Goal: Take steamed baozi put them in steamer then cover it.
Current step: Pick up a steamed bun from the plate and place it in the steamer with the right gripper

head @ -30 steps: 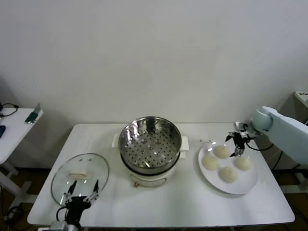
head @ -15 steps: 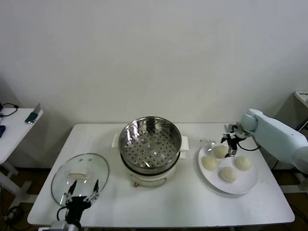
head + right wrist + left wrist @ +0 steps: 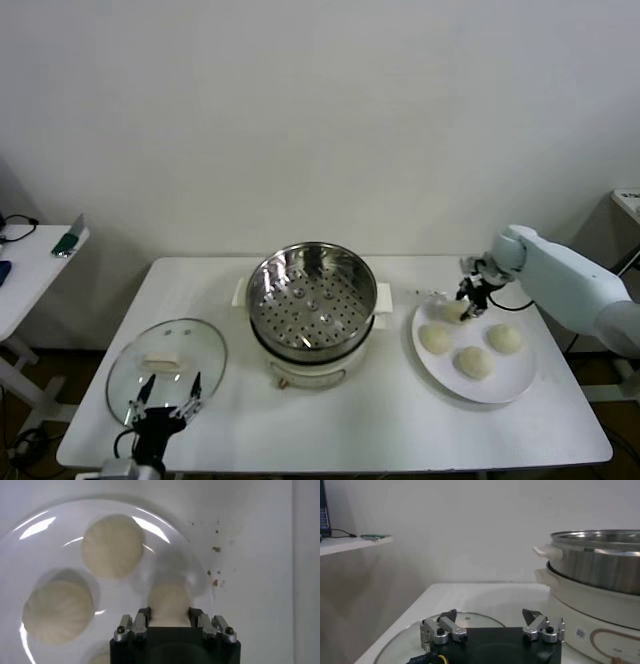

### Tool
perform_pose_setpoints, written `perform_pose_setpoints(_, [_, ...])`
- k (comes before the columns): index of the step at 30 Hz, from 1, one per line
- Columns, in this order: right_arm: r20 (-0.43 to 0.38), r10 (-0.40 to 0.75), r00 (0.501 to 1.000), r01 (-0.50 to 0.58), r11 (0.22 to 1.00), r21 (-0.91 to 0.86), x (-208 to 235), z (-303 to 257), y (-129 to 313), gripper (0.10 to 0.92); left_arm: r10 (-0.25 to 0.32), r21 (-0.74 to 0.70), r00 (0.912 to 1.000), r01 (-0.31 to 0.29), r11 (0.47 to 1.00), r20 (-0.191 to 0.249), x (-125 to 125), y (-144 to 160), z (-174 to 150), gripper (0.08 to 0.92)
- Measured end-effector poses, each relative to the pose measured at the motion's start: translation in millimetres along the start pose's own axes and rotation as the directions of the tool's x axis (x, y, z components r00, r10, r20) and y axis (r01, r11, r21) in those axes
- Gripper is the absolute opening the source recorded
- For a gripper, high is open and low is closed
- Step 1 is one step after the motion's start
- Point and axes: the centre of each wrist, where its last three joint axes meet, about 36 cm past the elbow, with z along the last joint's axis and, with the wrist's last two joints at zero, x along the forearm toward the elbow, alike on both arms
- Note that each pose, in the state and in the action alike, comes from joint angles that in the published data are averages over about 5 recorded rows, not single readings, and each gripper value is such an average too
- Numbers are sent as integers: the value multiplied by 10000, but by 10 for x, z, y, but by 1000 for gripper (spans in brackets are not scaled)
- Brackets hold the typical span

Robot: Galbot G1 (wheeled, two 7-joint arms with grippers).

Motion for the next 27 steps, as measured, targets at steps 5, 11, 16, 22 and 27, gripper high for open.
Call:
perform_pose_setpoints(5, [316,522,9981,-568,9844,1667,745,-468,-350,538,-9,-18,10000,9,10000,81,-7,-19,-28,823])
perform_pose_setpoints(11, [1150,958,9887,-1375,8845,4458,1799,-1377,-627,543,-16,-67,9999,17,10000,144,3,-20,-58,823])
perform_pose_setpoints(16, [1599,717,9845,-1634,7048,6903,2219,-2269,-570,548,-81,-144,9997,84,9999,212,2,10,-89,823])
perform_pose_setpoints(22, [1395,193,9900,-1328,4577,8791,2065,-2996,-392,551,-157,-187,9995,163,9997,289,8,23,-113,823])
perform_pose_setpoints(27, [1027,34,9947,-993,2882,9524,1659,-3297,-324,562,-216,-215,9994,222,9995,276,37,23,-99,823])
